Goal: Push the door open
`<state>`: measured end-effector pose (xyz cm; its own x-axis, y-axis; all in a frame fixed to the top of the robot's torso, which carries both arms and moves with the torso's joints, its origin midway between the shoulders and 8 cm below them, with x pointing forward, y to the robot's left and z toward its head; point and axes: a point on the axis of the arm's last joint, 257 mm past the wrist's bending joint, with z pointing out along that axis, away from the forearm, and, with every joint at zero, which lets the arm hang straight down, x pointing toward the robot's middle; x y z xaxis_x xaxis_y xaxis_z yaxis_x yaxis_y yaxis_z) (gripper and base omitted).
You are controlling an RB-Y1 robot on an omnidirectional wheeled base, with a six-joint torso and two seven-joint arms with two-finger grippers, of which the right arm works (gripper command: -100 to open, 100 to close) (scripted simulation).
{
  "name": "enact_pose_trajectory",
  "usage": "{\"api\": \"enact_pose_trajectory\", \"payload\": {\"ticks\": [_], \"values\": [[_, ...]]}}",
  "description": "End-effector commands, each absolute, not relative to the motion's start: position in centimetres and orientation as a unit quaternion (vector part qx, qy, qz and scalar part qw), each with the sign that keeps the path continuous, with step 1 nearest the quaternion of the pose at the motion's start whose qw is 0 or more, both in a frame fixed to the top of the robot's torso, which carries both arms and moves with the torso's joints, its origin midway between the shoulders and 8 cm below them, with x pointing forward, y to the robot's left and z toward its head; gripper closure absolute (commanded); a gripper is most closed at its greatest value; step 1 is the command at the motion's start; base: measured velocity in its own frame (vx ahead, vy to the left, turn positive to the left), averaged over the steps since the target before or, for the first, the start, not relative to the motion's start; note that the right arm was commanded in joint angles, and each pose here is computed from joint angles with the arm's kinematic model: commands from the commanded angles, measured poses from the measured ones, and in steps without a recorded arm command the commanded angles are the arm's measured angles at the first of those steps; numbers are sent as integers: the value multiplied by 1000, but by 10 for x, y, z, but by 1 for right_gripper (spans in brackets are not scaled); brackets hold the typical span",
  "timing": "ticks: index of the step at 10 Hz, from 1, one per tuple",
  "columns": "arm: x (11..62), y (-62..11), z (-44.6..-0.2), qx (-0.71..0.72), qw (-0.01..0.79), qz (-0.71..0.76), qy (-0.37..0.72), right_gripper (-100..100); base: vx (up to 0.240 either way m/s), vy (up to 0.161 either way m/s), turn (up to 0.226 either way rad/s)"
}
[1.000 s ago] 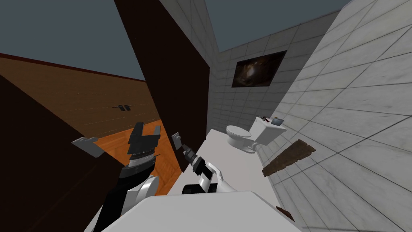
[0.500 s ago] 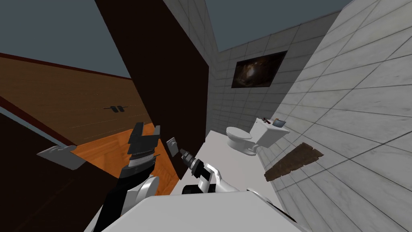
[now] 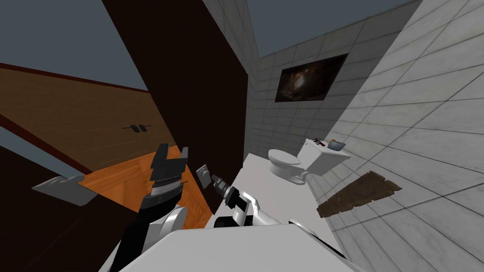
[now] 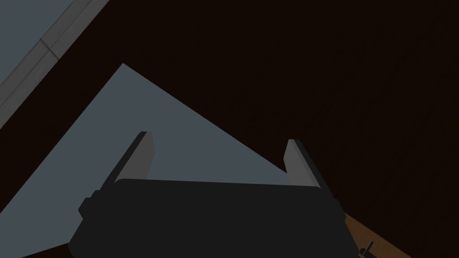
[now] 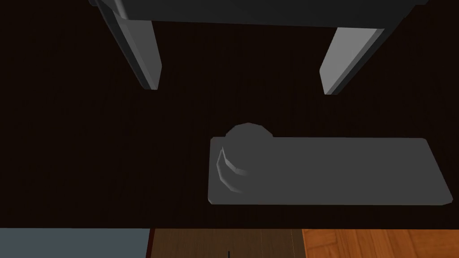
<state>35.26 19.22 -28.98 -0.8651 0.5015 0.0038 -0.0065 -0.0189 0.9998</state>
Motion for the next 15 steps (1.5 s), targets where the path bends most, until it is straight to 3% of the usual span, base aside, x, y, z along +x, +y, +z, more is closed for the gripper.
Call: {"api": "enact_pose_trajectory", "payload": {"ticks": [1,7,8,13,14,15], "values": [[354,192,-292,186,186,689,675,-100,104,165,53],[357,191,-296,193,189,688,674,-100,96,150,30],[357,191,-296,193,189,688,674,100,-8,-5,-2],[357,191,-296,193,189,688,674,100,-9,-13,1],[366,185,-298,199,197,681,676,-100,-134,-93,-97],[370,183,-298,201,200,679,677,-100,-214,-131,-99]]}}
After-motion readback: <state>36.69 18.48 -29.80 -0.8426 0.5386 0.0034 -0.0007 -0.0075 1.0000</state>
